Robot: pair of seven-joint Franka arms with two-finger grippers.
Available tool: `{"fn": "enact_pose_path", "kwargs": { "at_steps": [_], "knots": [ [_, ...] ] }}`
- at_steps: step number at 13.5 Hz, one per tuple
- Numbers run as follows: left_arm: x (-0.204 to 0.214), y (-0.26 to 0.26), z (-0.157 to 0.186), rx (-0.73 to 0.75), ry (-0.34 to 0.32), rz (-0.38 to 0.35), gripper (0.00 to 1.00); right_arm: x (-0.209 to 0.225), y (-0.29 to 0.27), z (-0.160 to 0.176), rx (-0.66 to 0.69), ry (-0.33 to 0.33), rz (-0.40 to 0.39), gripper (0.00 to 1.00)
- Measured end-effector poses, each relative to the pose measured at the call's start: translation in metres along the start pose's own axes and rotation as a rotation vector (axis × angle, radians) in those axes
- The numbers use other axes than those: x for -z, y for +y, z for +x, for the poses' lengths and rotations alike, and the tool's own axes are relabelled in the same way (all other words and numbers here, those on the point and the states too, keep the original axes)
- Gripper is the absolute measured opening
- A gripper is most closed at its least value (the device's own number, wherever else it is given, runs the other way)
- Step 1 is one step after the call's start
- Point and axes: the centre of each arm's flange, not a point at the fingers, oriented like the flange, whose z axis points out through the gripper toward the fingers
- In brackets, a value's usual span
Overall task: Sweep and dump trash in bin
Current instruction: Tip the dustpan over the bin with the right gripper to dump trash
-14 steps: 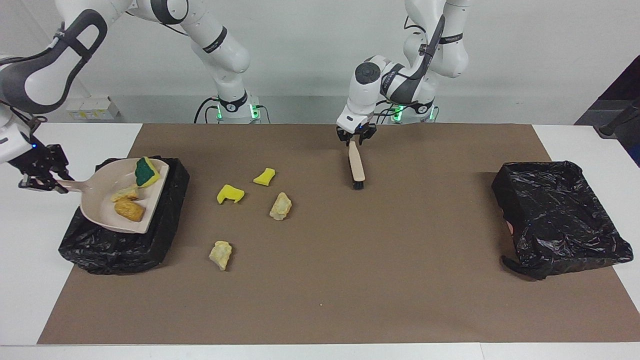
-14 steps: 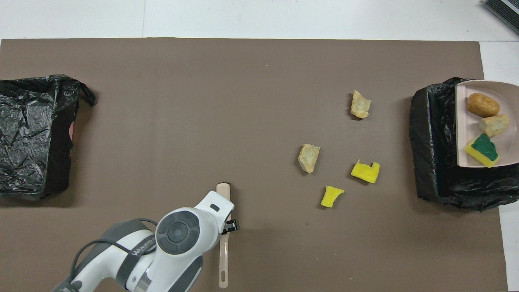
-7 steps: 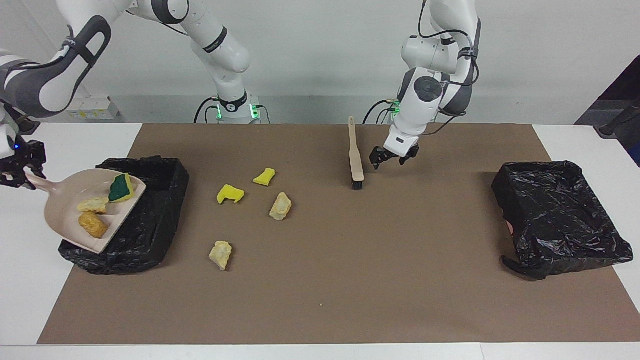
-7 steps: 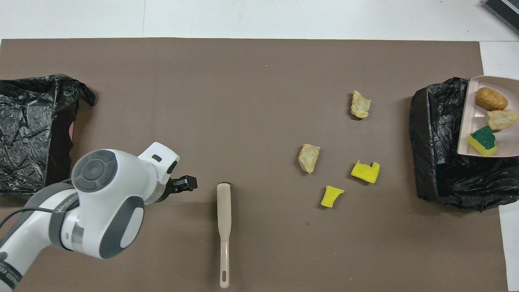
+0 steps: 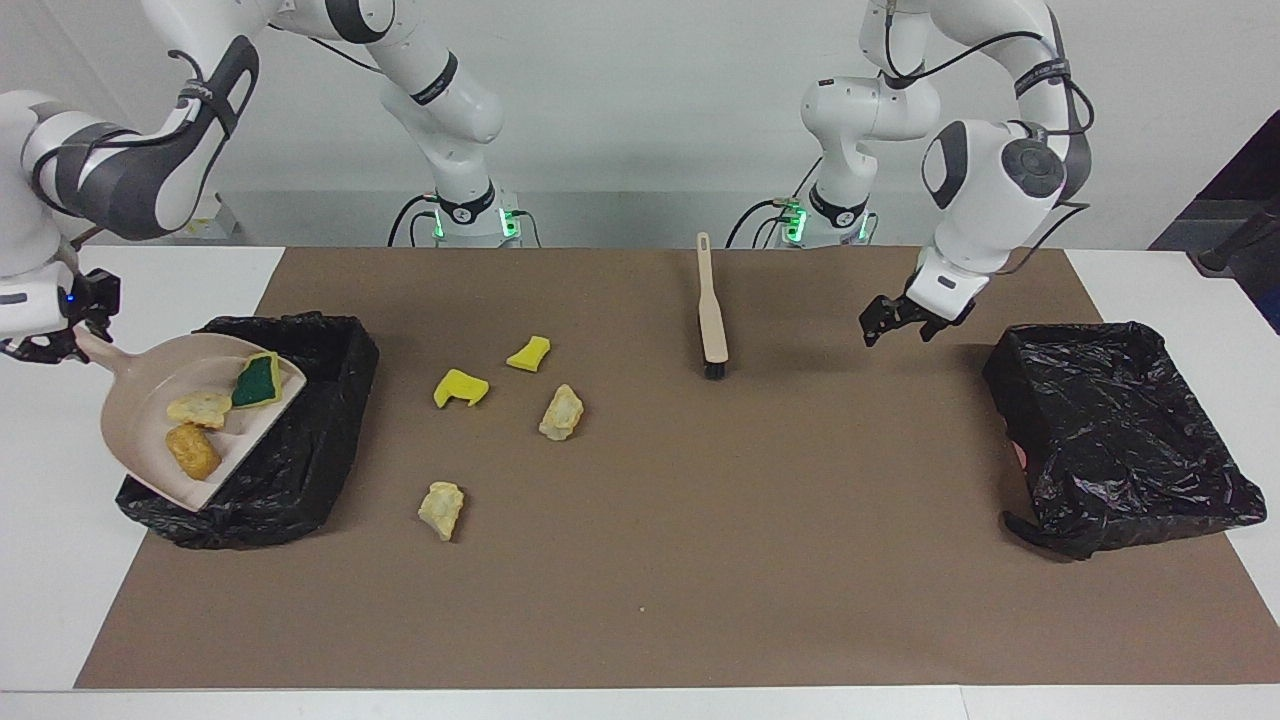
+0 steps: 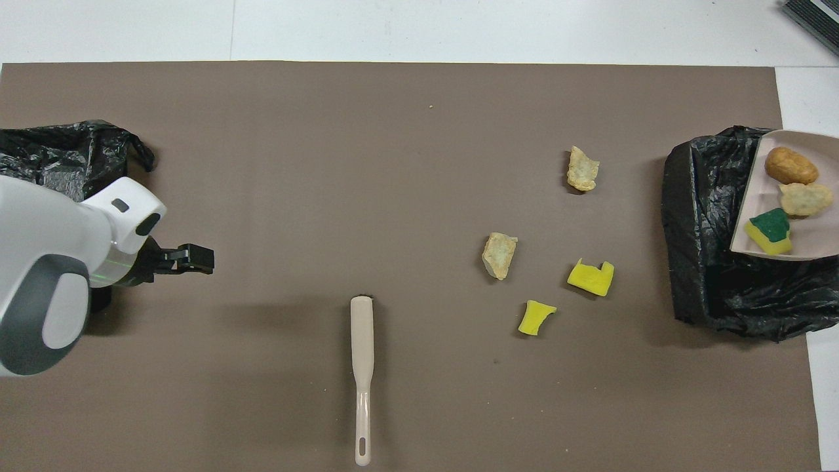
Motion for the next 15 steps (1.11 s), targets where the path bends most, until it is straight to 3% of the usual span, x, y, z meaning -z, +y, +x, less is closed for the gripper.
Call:
{"fn": "enact_pose_path", "kwargs": {
  "at_steps": [5, 10, 15],
  "knots": [
    [0.079, -0.015, 0.004, -0.008, -0.014, 0.044, 1.00, 0.020, -0.020, 0.016, -0.074, -0.143, 0.003, 0.33],
    [0.131, -0.013, -0.013, -0.032, -0.031, 0.050, 1.00, 0.041, -0.030, 0.068, -0.100, -0.272, -0.018, 0.33],
    [0.151, -0.010, -0.027, -0.064, -0.024, 0.050, 1.00, 0.062, -0.032, 0.074, -0.078, -0.387, -0.093, 0.33]
  ]
}}
